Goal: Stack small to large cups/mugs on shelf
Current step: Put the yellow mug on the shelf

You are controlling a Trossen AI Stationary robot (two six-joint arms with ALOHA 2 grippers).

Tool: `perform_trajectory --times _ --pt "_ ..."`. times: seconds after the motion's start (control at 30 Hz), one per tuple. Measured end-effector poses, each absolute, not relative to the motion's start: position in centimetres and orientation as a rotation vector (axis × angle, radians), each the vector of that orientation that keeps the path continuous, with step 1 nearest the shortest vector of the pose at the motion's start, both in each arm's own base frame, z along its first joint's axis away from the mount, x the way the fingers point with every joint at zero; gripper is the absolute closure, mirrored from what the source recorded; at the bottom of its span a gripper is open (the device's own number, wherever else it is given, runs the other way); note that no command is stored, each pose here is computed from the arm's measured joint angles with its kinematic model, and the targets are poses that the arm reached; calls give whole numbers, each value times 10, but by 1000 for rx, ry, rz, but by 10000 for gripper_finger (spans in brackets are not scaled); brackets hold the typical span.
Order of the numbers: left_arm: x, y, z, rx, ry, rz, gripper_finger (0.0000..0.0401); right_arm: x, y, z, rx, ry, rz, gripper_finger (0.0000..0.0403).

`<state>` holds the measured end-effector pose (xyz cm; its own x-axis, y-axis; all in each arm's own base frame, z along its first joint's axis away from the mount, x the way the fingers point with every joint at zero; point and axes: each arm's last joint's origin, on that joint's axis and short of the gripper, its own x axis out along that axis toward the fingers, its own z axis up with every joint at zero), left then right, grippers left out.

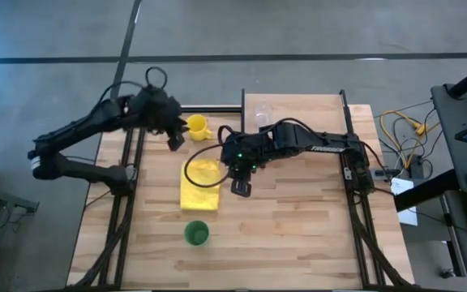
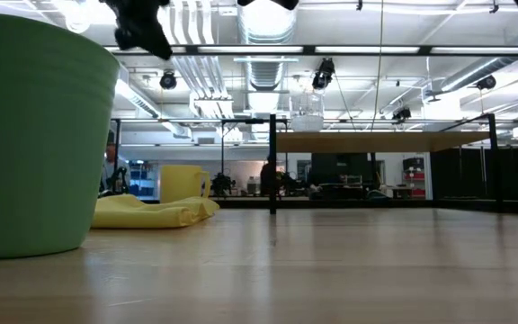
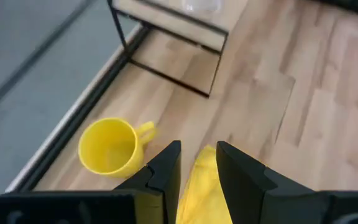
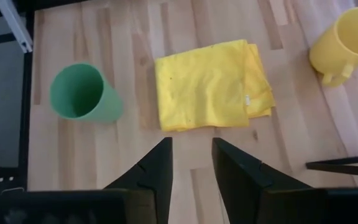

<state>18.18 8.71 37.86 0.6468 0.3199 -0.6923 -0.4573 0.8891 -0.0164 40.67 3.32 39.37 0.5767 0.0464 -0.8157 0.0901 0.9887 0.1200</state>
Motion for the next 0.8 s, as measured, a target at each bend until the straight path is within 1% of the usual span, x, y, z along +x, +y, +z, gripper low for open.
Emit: perform_trajectory --times 0.17,0.2,0.33,0.4,0.63,0.8 --pt "192 127 360 -231 828 535 312 406 43 394 143 960 -4 298" --pt "192 134 356 -233 851 527 312 405 45 394 140 961 0 299" --pt "204 154 336 -256 915 390 312 405 51 394 133 961 14 297" --pt "211 163 325 -246 960 363 312 404 54 394 130 962 20 296" --pt "236 186 290 -232 1038 328 312 404 54 394 130 962 21 300" --pt "240 200 273 -276 1084 345 312 404 54 394 130 962 21 300"
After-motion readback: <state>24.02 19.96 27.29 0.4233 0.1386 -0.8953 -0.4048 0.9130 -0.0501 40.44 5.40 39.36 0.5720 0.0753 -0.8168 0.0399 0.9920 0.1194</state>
